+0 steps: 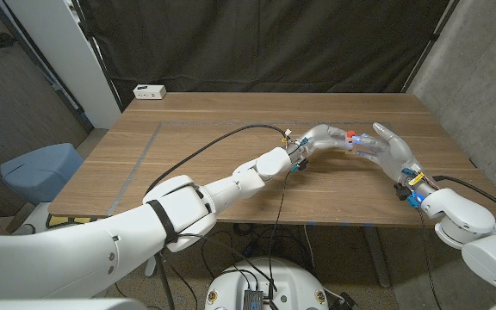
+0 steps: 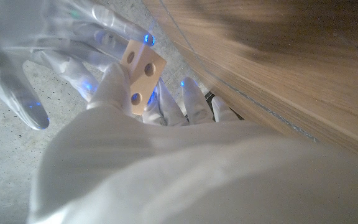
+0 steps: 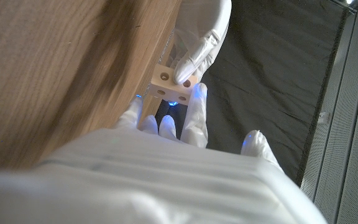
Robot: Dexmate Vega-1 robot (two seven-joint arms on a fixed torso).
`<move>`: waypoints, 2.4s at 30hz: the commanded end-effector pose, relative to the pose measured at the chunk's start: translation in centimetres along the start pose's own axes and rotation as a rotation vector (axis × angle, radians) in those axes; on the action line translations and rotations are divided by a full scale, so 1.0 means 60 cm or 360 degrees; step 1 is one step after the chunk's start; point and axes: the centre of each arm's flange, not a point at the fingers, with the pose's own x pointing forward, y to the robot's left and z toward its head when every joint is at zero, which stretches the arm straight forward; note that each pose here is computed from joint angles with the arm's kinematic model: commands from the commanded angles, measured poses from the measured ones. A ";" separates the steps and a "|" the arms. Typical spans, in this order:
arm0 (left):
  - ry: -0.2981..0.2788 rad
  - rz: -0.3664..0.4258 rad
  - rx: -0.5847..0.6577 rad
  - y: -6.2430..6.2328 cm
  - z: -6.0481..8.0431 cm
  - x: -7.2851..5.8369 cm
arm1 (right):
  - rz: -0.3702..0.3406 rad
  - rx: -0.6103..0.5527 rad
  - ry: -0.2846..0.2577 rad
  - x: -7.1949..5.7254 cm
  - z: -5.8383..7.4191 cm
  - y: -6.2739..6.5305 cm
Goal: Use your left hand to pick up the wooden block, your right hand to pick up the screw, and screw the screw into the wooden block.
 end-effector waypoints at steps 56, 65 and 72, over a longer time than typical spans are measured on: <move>-0.0071 0.0013 0.0112 0.051 0.008 -0.059 | -0.0144 -0.0051 -0.0107 0.032 0.011 0.041; -0.0076 -0.0001 0.0109 0.058 0.008 -0.064 | -0.0149 -0.0053 -0.0120 0.047 0.011 0.054; -0.0077 -0.0019 0.0112 0.063 0.004 -0.072 | -0.0173 -0.0055 -0.0130 0.051 0.007 0.064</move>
